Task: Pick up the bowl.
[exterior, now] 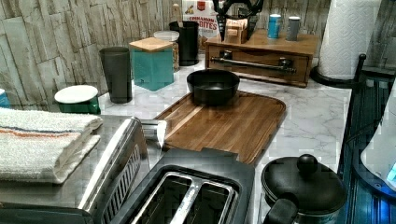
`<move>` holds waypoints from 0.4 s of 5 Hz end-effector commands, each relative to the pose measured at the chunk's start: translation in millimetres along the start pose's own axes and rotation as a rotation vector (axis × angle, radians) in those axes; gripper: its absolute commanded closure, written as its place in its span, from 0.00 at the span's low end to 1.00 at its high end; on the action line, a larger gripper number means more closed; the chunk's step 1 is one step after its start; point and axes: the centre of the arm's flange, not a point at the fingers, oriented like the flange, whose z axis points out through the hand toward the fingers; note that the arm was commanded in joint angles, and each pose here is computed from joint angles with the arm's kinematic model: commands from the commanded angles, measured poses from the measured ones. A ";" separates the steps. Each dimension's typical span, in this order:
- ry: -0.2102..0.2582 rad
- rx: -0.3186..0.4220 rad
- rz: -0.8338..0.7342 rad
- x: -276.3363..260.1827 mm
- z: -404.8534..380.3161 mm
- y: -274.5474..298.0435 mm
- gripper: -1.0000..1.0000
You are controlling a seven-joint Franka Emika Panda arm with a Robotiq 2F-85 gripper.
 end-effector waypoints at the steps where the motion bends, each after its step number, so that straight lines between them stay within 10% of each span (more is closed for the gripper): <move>1: -0.048 -0.010 0.071 -28.7 46.6 21.6 0.00; 2: -0.022 0.029 0.113 -38.8 62.5 30.8 0.00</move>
